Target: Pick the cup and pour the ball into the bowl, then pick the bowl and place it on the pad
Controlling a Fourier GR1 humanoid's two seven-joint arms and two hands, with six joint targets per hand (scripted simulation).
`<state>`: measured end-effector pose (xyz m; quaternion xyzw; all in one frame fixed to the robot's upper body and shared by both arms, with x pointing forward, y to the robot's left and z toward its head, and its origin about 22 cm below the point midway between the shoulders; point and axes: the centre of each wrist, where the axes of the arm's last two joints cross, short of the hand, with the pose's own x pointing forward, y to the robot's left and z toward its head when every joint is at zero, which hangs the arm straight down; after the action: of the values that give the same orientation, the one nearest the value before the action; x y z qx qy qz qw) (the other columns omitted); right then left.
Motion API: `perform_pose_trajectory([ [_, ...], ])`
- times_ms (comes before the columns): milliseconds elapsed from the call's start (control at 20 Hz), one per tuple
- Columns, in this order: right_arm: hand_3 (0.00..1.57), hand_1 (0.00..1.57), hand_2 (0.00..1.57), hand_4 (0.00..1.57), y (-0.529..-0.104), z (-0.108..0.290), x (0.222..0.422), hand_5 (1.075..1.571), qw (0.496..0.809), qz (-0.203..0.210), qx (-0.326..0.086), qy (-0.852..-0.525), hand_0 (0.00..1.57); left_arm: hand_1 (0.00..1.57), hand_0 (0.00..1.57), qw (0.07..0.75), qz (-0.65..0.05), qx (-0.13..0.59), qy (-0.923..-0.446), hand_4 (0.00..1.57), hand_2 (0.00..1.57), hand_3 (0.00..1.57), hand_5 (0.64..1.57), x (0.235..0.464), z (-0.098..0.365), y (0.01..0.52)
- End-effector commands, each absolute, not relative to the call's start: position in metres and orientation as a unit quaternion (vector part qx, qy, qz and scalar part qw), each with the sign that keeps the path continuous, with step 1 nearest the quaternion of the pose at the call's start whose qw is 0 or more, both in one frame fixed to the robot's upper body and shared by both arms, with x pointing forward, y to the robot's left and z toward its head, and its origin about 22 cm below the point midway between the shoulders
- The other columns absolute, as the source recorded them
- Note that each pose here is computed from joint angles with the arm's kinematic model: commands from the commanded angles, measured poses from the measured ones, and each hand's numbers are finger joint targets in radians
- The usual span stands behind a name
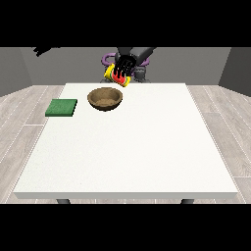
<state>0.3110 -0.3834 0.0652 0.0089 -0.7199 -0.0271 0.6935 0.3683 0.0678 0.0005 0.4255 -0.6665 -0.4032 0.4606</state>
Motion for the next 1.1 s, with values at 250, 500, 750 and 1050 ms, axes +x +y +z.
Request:
perform_pose_trajectory([
  [250, 0.24, 0.00, 0.00, 0.45, -0.423, 0.061, 0.297, 1.570, 0.700, -0.058, -0.024, -0.711, 0.00, 0.00, 0.00, 0.365, -0.512, 0.490, -0.603, 0.87, 1.57, 1.43, 1.559, 0.378, 0.030, 0.047],
  [500, 0.35, 0.00, 0.00, 0.43, -0.396, 0.042, 0.299, 1.570, 0.711, -0.062, -0.012, -0.701, 0.00, 0.25, 0.25, 0.336, -0.528, 0.518, -0.583, 0.66, 1.57, 1.45, 1.534, 0.366, 0.012, 0.046],
  [750, 0.42, 0.00, 0.00, 0.44, -0.388, 0.056, 0.308, 1.570, 0.689, -0.037, 0.017, -0.723, 0.00, 0.53, 0.53, 0.307, -0.525, 0.561, -0.562, 0.50, 1.45, 1.57, 1.540, 0.379, 0.025, 0.051],
  [1050, 0.27, 0.00, 0.00, 0.46, -0.387, 0.050, 0.303, 1.570, 0.686, -0.055, 0.021, -0.725, 0.00, 0.00, 0.00, 0.272, -0.583, 0.533, -0.550, 0.86, 1.15, 1.55, 1.571, 0.367, 0.021, 0.039],
])
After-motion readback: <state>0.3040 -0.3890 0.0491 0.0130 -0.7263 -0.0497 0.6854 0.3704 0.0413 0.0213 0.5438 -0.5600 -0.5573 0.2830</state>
